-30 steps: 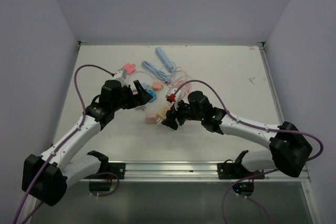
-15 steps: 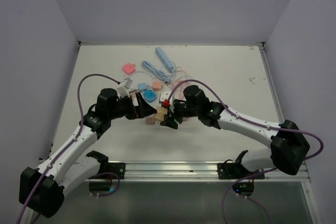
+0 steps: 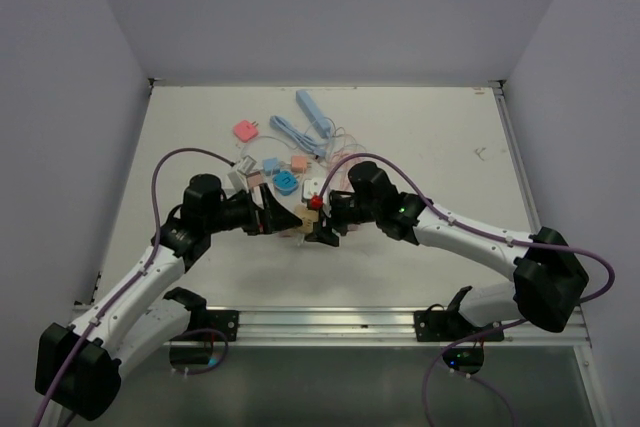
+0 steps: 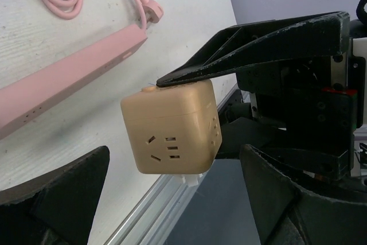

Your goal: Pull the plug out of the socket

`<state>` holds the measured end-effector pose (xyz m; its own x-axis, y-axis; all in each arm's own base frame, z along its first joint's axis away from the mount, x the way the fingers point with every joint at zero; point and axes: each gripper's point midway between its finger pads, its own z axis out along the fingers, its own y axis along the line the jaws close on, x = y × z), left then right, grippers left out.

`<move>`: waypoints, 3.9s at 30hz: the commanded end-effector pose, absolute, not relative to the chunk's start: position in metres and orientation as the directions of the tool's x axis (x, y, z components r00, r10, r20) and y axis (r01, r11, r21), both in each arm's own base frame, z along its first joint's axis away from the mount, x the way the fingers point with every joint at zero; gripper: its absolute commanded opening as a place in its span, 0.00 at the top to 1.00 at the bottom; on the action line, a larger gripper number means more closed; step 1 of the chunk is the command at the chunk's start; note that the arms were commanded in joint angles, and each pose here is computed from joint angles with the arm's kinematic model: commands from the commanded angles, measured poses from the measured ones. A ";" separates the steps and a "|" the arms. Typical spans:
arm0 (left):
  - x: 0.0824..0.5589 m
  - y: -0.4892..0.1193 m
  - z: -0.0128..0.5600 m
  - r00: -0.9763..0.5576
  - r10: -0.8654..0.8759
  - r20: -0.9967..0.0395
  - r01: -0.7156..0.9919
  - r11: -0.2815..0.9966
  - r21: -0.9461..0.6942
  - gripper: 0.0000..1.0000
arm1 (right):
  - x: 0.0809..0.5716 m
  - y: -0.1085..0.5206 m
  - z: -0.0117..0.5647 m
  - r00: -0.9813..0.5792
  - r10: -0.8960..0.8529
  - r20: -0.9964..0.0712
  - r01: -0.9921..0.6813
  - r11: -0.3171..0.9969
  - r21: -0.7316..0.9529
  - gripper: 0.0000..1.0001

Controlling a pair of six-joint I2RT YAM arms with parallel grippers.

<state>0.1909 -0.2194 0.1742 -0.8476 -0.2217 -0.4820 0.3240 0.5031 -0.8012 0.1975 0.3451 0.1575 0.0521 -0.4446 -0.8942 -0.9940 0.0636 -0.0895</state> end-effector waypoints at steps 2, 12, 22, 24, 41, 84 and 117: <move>0.189 -0.228 0.193 -0.839 -0.222 -0.496 0.374 0.425 -0.824 0.00 | 0.198 0.366 0.222 0.191 -0.277 -0.942 -0.979 0.012 -0.202 1.00; 0.192 -0.232 0.195 -0.847 -0.250 -0.469 0.353 0.395 -0.848 0.00 | 0.196 0.374 0.234 0.235 -0.225 -0.946 -0.972 -0.025 -0.235 1.00; 0.191 -0.234 0.201 -0.850 -0.253 -0.462 0.354 0.375 -0.857 0.09 | 0.197 0.386 0.230 0.246 -0.234 -0.941 -0.969 -0.057 -0.239 0.99; 0.190 -0.233 0.201 -0.852 -0.250 -0.461 0.354 0.375 -0.857 0.15 | 0.197 0.387 0.226 0.248 -0.247 -0.937 -0.969 -0.059 -0.241 0.99; 0.193 -0.230 0.196 -0.833 -0.248 -0.494 0.371 0.413 -0.832 0.91 | 0.203 0.385 0.209 0.257 -0.333 -0.907 -0.965 -0.043 -0.257 0.46; 0.156 -0.219 0.296 -0.084 -0.003 -0.996 0.965 0.251 -0.082 1.00 | 0.181 0.334 0.260 -0.171 -0.326 -0.930 -0.968 -0.119 0.220 0.18; 0.163 -0.217 0.321 0.045 -0.008 -0.999 0.961 0.273 0.041 1.00 | 0.151 0.331 0.223 -0.124 -0.499 -0.858 -0.905 -0.297 0.303 1.00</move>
<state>0.1617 -0.2238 0.2795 -0.1553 0.0267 -0.9875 0.9609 0.2361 -0.1447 0.1684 0.3498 0.2324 -0.0953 -0.4341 -0.8958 -0.9354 -0.2688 0.2298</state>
